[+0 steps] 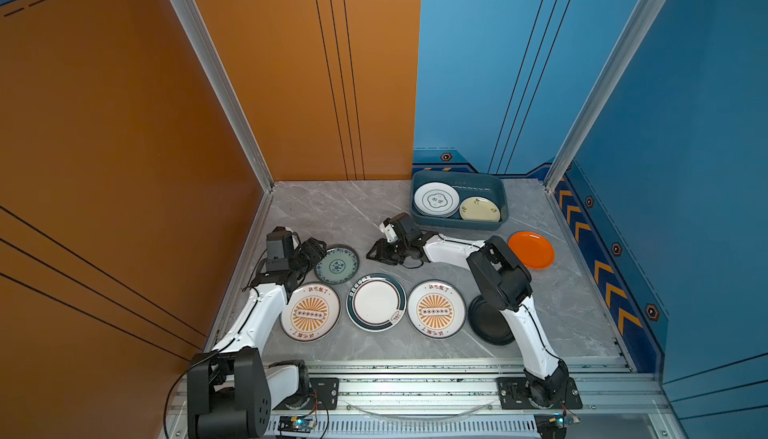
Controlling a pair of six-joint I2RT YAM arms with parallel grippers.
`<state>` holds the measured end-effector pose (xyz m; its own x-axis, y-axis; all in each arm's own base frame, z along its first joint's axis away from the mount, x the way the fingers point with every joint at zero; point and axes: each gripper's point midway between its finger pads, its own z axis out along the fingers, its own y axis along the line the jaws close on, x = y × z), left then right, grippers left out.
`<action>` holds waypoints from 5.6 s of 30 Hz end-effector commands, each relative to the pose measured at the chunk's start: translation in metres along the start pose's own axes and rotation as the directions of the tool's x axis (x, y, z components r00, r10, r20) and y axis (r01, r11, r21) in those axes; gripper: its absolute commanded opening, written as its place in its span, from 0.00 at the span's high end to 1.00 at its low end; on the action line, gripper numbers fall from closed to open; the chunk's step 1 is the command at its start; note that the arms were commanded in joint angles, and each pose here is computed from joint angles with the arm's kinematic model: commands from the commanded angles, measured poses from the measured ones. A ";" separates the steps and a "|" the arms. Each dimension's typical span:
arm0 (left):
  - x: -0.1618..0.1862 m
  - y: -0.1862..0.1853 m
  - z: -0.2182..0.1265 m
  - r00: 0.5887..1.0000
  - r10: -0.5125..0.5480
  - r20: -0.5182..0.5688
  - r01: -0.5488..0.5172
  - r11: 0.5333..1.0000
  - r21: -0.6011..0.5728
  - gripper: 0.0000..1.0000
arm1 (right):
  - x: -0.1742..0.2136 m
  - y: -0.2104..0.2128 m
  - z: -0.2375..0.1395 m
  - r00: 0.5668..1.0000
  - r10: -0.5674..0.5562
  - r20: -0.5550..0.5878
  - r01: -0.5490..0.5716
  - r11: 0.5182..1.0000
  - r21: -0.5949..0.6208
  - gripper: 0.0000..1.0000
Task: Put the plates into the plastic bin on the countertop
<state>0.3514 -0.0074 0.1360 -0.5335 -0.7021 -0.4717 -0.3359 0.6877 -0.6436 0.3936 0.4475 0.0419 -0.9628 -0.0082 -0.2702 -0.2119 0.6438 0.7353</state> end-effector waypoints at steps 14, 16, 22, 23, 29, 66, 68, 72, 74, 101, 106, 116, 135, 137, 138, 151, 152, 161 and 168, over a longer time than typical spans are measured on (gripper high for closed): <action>0.004 0.010 0.008 0.999 -0.051 -0.018 0.051 0.998 0.031 0.34 | 0.018 0.018 0.041 0.997 0.008 -0.074 -0.010 1.000 -0.020 0.58; 0.004 0.010 0.009 0.998 -0.054 -0.022 0.055 0.998 0.034 0.34 | 0.020 0.017 0.044 0.997 0.011 -0.079 -0.012 1.000 -0.017 0.59; 0.006 0.012 0.010 0.998 -0.056 -0.026 0.056 0.998 0.036 0.33 | 0.019 0.012 0.052 0.996 0.049 -0.076 -0.051 0.998 -0.026 0.66; 0.007 0.012 0.010 0.998 -0.056 -0.029 0.057 0.998 0.038 0.33 | 0.019 0.012 0.054 0.996 0.053 -0.075 -0.055 0.998 -0.026 0.68; 0.008 0.010 0.011 0.998 -0.056 -0.036 0.058 0.997 0.046 0.33 | 0.016 0.006 0.056 0.995 0.073 -0.064 -0.075 0.997 -0.023 0.86; 0.055 -0.072 0.041 0.980 0.079 -0.180 -0.031 0.966 0.257 0.33 | -0.030 0.035 -0.119 0.989 0.021 0.149 -0.006 0.995 -0.101 1.00; 0.058 -0.077 0.042 0.979 0.082 -0.185 -0.030 0.963 0.268 0.33 | -0.027 0.033 -0.122 0.988 0.022 0.153 -0.007 0.995 -0.100 1.00; 0.059 -0.084 0.039 0.979 0.091 -0.180 -0.037 0.959 0.281 0.33 | -0.030 0.024 -0.133 0.982 0.038 0.186 -0.021 0.996 -0.092 1.00; 0.059 -0.086 0.037 0.980 0.092 -0.178 -0.037 0.957 0.286 0.33 | -0.034 0.016 -0.142 0.975 0.056 0.215 -0.039 0.996 -0.086 1.00; 0.085 -0.136 0.032 0.967 0.162 -0.196 -0.083 0.930 0.358 0.34 | -0.035 -0.019 -0.200 0.934 0.100 0.343 -0.093 0.995 -0.038 1.00; 0.088 -0.140 0.032 0.966 0.167 -0.197 -0.086 0.928 0.363 0.34 | -0.033 -0.025 -0.208 0.930 0.101 0.353 -0.098 0.995 -0.025 1.00; 0.097 -0.158 0.038 0.958 0.195 -0.212 -0.102 0.918 0.382 0.34 | -0.022 -0.019 -0.193 0.945 0.091 0.314 -0.084 0.996 -0.036 1.00; 0.113 -0.176 0.047 0.943 0.212 -0.257 -0.066 0.876 0.479 0.99 | -0.016 -0.011 -0.181 0.958 0.095 0.272 -0.053 0.986 -0.158 1.00; 0.115 -0.181 0.047 0.939 0.213 -0.269 -0.049 0.860 0.508 1.00 | -0.017 -0.006 -0.180 0.957 0.095 0.275 -0.036 0.976 -0.213 0.94; 0.117 -0.183 0.047 0.937 0.211 -0.278 -0.039 0.854 0.519 1.00 | -0.018 -0.002 -0.180 0.955 0.099 0.279 -0.029 0.969 -0.245 0.89; 0.124 -0.194 0.051 0.925 0.202 -0.322 0.022 0.817 0.576 1.00 | -0.022 0.022 -0.186 0.945 0.148 0.292 0.022 0.861 -0.508 0.78; 0.125 -0.194 0.052 0.924 0.203 -0.323 0.022 0.817 0.576 1.00 | -0.022 0.021 -0.185 0.944 0.150 0.293 0.020 0.862 -0.506 0.81; 0.125 -0.192 0.050 0.925 0.206 -0.318 0.016 0.817 0.576 0.90 | -0.030 0.006 -0.191 0.932 0.172 0.318 -0.013 0.895 -0.446 1.00; 0.125 -0.193 0.049 0.925 0.210 -0.317 0.014 0.814 0.580 0.63 | -0.040 -0.025 -0.216 0.937 0.076 0.340 -0.027 0.989 -0.147 1.00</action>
<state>0.3902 -0.2317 0.1673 -0.8017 -0.4706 -0.3687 0.1394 0.4525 -0.8808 0.3941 0.2904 0.1569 -0.8905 0.3336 -0.3095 -0.1810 0.3642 0.9135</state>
